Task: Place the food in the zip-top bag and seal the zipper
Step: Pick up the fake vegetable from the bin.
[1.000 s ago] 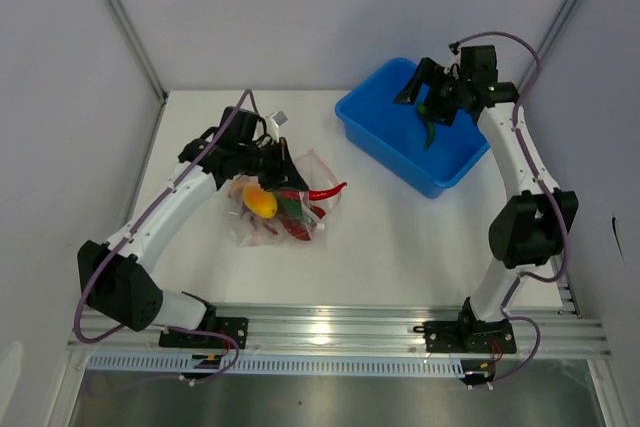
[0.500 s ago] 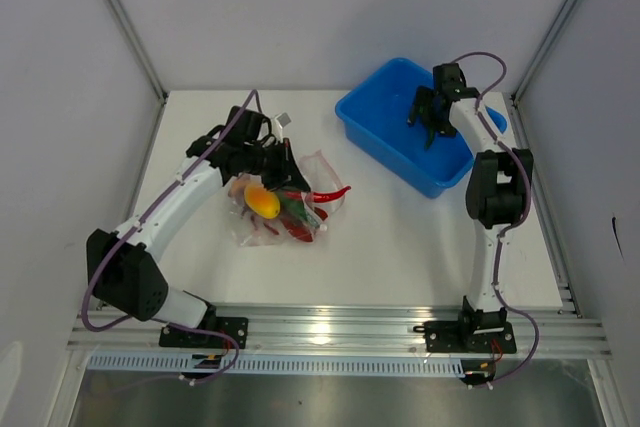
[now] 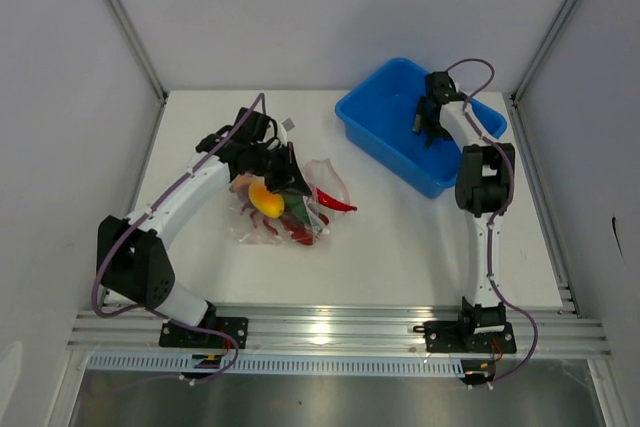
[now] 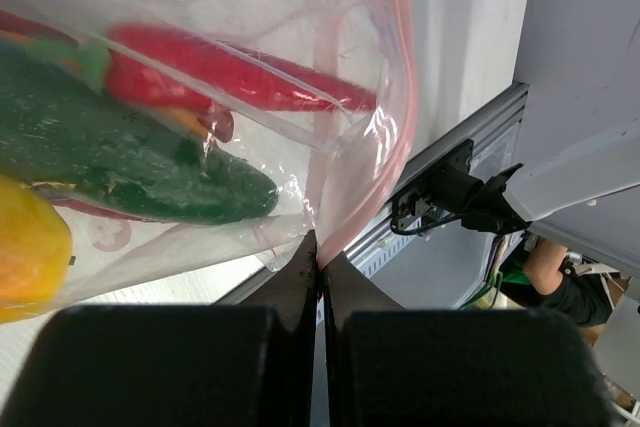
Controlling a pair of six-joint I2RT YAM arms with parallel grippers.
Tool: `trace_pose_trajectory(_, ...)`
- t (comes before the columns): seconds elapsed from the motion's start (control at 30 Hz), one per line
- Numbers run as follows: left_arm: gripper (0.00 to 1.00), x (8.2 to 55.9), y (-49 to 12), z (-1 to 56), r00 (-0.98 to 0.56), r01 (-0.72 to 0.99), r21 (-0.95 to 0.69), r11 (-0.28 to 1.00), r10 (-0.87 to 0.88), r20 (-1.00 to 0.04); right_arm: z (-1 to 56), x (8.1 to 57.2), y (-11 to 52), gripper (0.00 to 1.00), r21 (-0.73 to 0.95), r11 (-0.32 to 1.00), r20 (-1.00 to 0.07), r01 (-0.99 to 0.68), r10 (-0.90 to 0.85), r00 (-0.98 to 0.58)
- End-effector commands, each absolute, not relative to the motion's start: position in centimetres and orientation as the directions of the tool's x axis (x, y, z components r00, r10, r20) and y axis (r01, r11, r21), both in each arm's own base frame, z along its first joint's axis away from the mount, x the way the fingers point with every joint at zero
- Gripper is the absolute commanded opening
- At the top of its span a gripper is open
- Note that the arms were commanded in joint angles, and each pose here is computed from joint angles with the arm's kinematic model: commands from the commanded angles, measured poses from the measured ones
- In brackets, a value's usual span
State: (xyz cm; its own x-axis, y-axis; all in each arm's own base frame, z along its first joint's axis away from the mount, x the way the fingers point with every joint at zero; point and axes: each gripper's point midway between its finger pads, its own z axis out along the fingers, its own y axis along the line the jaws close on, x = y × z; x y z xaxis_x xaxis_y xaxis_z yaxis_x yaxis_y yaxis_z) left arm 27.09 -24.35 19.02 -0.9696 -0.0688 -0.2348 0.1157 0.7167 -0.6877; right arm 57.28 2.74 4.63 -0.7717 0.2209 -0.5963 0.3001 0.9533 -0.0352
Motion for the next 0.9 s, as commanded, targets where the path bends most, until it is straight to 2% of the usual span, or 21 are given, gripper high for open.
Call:
trace_pose_trajectory(0.0,0.01,27.7,-24.9,20.1,-0.961,0.15,-0.693,0.705,-0.061,-0.269,6.0,59.2,2.1,0.73,-0.053,0.947,-0.657,0.316,0.205,-0.725)
trace_pose_trajectory(0.47,0.01,28.1,-24.8,20.1,-0.96,0.159,-0.691,0.705,-0.052,-0.274,3.8,59.1,4.1,0.42,-0.053,0.967,-0.621,0.25,0.165,-0.766)
trace_pose_trajectory(0.57,0.01,28.0,-24.7,20.0,-0.959,0.164,-0.689,0.706,-0.05,-0.279,3.4,59.0,3.9,0.27,-0.055,0.968,-0.613,0.247,0.162,-0.773)
trace_pose_trajectory(0.6,0.01,27.9,-24.7,20.0,-0.96,0.162,-0.689,0.706,-0.05,-0.277,3.5,59.1,4.1,0.16,-0.053,0.969,-0.615,0.243,0.16,-0.772)
trace_pose_trajectory(0.67,0.01,27.8,-24.6,19.9,-0.959,0.163,-0.688,0.707,-0.05,-0.279,3.8,59.1,4.0,0.1,-0.054,0.969,-0.616,0.242,0.158,-0.772)
trace_pose_trajectory(0.7,0.01,27.7,-24.6,19.8,-0.961,0.159,-0.689,0.707,-0.05,-0.273,4.0,59.2,4.0,0.02,-0.057,0.968,-0.62,0.246,0.159,-0.769)
trace_pose_trajectory(0.87,0.01,27.7,-24.5,19.9,-0.959,0.163,-0.686,0.709,-0.049,-0.279,6.8,59.6,4.5,0.0,-0.029,0.969,-0.658,0.246,0.167,-0.734)
